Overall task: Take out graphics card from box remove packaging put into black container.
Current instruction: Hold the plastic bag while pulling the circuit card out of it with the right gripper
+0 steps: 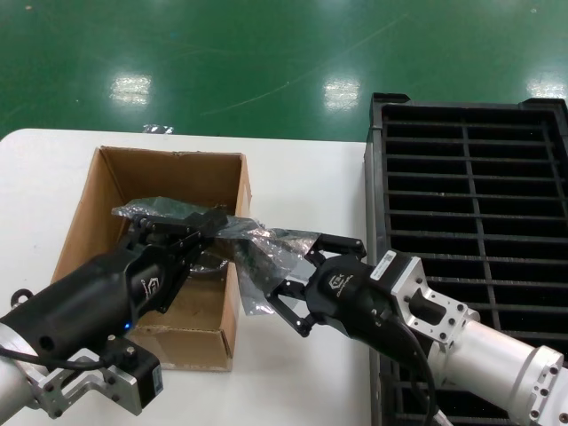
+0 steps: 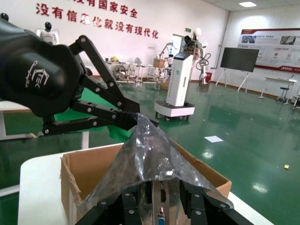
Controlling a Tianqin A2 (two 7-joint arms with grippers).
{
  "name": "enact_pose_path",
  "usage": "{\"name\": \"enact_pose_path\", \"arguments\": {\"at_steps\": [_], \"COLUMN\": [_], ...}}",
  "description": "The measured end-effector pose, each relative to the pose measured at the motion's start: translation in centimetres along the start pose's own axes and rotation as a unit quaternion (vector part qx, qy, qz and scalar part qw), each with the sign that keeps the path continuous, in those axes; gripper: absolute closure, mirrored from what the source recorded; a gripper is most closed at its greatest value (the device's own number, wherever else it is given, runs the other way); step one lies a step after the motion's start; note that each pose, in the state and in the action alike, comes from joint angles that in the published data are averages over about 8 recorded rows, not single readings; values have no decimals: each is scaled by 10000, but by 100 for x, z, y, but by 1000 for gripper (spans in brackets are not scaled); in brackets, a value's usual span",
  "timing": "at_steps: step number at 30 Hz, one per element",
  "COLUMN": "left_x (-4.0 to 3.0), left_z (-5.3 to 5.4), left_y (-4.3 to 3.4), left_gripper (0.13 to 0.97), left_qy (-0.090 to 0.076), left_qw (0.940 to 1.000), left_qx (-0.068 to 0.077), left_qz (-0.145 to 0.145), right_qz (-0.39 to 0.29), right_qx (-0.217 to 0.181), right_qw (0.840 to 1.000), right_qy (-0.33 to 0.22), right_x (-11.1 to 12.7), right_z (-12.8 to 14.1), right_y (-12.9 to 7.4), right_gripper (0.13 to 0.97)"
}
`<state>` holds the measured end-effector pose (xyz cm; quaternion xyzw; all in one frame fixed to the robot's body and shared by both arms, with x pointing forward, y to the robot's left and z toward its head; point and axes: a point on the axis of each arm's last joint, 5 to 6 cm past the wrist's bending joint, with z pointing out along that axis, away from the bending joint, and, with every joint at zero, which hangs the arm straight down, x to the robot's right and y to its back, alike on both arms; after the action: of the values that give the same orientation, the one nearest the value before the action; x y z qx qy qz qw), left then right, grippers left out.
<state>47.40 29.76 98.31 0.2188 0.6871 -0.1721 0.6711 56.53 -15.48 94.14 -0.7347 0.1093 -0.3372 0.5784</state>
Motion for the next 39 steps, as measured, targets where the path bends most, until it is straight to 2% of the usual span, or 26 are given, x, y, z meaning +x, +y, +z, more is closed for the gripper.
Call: {"name": "enact_pose_path", "arguments": {"at_steps": [2,11,19,39], "left_x": [0,0,0,0], "left_z": [0,0,0,0], "left_y": [0,0,0,0], "left_gripper": [958,958,958,958], "left_qy": [0,0,0,0], "left_qw": [10000,10000,10000,10000], "left_qx": [0,0,0,0], "left_qz": [0,0,0,0], "right_qz": [49,222,279,656], "right_qx": [20,72,110,170], "right_qw": [10000,9997,9996,9976], "right_qy": [-9,1,-2,-110], "right_x": [0,16,9,-61], "right_z": [12,55,121,119], "right_y": [-5,-8,6,21], "right_gripper": [758,817,906,889]}}
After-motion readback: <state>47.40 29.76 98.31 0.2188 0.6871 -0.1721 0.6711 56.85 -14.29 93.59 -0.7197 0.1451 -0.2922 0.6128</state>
